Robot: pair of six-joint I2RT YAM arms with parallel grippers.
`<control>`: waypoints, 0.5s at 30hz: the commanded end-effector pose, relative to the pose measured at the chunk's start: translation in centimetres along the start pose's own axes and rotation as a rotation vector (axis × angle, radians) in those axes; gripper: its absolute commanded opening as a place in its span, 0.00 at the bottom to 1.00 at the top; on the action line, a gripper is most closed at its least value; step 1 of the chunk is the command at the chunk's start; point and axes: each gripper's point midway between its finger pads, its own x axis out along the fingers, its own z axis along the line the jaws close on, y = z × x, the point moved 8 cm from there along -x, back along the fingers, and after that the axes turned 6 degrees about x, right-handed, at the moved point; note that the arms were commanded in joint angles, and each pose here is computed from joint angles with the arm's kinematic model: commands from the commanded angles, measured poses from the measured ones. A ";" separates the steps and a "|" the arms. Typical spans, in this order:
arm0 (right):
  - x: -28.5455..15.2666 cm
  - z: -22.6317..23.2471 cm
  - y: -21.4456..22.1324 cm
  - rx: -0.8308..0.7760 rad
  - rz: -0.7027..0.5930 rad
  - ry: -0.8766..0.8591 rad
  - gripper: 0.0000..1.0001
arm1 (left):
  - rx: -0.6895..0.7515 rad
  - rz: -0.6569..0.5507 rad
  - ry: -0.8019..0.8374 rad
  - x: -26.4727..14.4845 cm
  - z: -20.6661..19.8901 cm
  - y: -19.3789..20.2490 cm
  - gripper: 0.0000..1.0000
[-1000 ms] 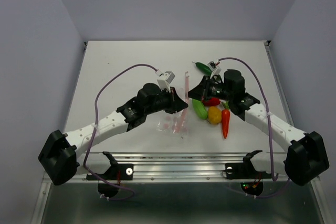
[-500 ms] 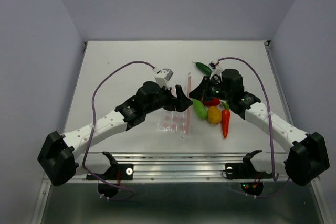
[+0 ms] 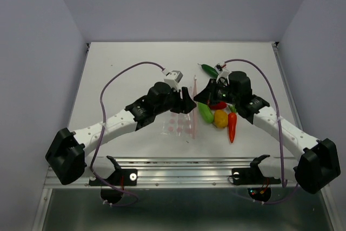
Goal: Place the food in the zip-top bag and seal the zipper
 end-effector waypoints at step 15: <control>-0.9 2.0 -1.5 -0.054 -0.052 -0.024 0.01 | -0.008 -0.084 -0.072 -0.3 0.0 -1.7 0.00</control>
